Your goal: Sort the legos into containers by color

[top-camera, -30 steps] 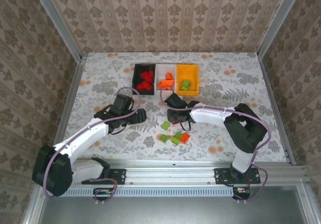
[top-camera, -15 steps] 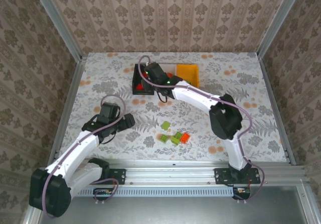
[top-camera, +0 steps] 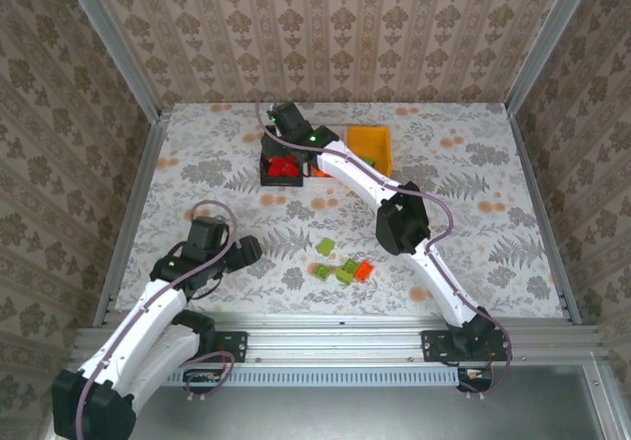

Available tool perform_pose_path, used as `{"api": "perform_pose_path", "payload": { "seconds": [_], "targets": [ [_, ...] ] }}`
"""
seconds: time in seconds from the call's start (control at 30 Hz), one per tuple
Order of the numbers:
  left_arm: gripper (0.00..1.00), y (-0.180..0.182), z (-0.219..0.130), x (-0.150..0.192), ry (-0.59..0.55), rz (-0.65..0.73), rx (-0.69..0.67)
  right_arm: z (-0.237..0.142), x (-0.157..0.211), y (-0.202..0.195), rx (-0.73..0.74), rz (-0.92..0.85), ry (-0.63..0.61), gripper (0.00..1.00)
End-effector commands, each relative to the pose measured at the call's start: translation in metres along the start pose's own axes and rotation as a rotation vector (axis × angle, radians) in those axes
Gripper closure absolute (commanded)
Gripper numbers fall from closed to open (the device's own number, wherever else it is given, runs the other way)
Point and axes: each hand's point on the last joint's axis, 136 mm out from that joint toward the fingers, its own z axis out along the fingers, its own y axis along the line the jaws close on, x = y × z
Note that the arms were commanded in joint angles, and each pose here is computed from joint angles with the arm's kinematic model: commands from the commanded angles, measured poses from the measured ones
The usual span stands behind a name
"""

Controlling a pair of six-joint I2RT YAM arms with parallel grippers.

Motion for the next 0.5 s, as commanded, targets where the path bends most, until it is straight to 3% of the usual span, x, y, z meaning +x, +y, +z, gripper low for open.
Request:
{"api": "perform_pose_path", "payload": {
  "seconds": [0.0, 0.2, 0.37, 0.47],
  "targets": [
    [0.07, -0.007, -0.010, -0.002, 0.011, 0.005, 0.020, -0.033, -0.022, -0.001, 0.037, -0.015, -0.031, 0.42],
    [0.07, -0.019, -0.010, -0.006, 0.011, 0.011, 0.073, -0.099, -0.017, 0.008, 0.058, -0.055, -0.060, 0.43],
    [0.07, -0.023, 0.002, -0.005, 0.022, 0.003, 0.093, -0.144, 0.081, -0.009, 0.072, -0.024, 0.081, 0.42],
    [0.07, -0.024, 0.009, -0.009, 0.025, 0.002, 0.085, -0.161, 0.140, -0.010, 0.051, -0.046, 0.194, 0.37]
  ]
}}
